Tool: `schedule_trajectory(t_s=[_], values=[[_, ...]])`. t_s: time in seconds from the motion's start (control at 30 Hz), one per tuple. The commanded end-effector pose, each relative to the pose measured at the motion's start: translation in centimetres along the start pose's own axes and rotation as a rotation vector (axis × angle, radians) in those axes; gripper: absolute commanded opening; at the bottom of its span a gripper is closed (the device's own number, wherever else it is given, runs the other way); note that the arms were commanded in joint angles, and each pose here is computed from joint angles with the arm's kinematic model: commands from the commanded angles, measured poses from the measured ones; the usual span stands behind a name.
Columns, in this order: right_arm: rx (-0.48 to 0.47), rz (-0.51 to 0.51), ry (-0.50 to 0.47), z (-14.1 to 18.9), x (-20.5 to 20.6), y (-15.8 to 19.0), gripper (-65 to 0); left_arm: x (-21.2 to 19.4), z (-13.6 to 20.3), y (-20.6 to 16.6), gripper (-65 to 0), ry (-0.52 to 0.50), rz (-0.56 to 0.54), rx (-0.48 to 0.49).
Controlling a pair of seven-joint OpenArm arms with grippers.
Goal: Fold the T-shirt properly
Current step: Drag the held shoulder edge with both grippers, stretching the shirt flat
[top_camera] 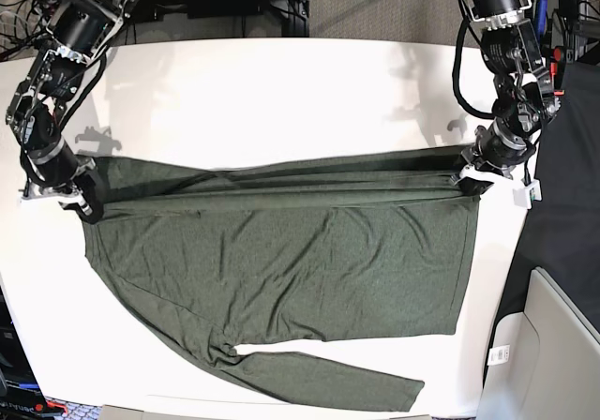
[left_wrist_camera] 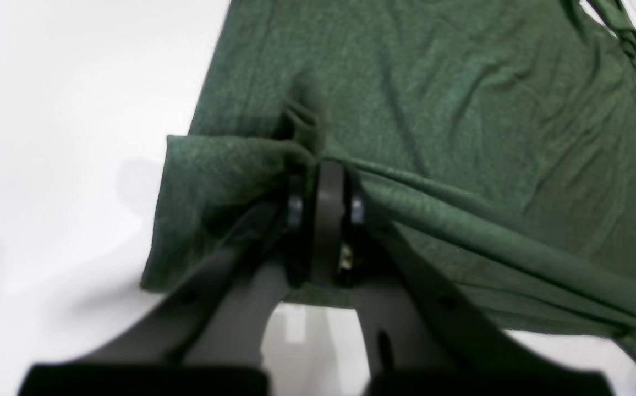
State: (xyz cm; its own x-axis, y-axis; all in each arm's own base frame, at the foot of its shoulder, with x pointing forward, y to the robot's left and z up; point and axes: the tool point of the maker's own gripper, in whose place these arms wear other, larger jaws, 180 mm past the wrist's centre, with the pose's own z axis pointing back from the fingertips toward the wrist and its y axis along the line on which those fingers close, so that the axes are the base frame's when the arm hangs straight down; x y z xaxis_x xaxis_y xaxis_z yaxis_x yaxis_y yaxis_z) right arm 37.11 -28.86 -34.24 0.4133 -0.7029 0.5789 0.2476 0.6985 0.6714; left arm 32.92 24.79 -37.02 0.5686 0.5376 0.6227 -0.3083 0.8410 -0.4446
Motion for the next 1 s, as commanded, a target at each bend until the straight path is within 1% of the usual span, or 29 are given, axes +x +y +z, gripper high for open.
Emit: schedule_trajectory(t_s=[0.0,0.1,0.13,0.17,0.2,0.23,0.33,0.37,0.4,0.5,0.6,0.7,0.77,0.97], values=[[0.028,0.019,-0.062,0.1,2.2,1.1,-64.5,2.0,-0.1,0.1,-64.9,-0.049,-0.008,0.007],[0.028,0.003,-0.051,-0.2,1.6,1.0,-64.3,1.4,-1.1,0.7,-62.7,-0.012,0.025,0.02],[0.028,-0.001,-0.049,-0.2,1.4,1.0,-63.8,1.3,-1.2,0.7,-60.5,-0.007,0.026,0.02],[0.025,-0.002,-0.047,-0.2,1.3,0.9,-61.9,1.2,-1.2,0.8,-57.4,-0.005,0.026,0.021],[0.024,-0.002,-0.046,-0.2,1.3,0.9,-59.1,1.2,-1.1,0.7,-54.2,-0.004,0.024,0.02],[0.02,-0.003,-0.045,0.0,1.1,0.6,-55.0,1.2,-1.0,0.6,-50.6,0.003,0.019,0.017],[0.016,-0.001,-0.045,0.4,1.0,0.3,-44.6,0.5,-0.6,0.4,-42.9,0.058,0.01,0.015],[0.014,0.005,-0.045,0.7,0.9,0.2,-42.3,0.5,-0.4,0.3,-41.1,0.067,0.006,0.012],[0.011,0.006,-0.042,1.0,0.7,0.0,-41.4,0.3,-0.1,0.2,-39.5,0.076,-0.002,0.012],[0.021,0.016,-0.047,1.8,0.5,0.2,-41.5,-0.1,1.2,0.1,-35.9,0.077,-0.033,0.012],[0.01,0.046,-0.047,2.9,0.0,0.0,-41.5,-0.7,3.0,0.9,-34.5,0.071,-0.051,0.034],[0.003,0.055,-0.035,4.2,-1.0,-0.5,-41.5,-2.0,4.2,1.8,-33.4,0.102,-0.052,0.056],[0.005,0.045,-0.023,4.9,-1.8,-0.8,-41.5,-2.5,4.4,2.2,-33.0,0.11,-0.047,0.065],[-0.002,0.025,0.003,5.8,-3.2,-1.7,-41.5,-4.5,3.0,2.8,-33.0,0.167,0.023,0.068]])
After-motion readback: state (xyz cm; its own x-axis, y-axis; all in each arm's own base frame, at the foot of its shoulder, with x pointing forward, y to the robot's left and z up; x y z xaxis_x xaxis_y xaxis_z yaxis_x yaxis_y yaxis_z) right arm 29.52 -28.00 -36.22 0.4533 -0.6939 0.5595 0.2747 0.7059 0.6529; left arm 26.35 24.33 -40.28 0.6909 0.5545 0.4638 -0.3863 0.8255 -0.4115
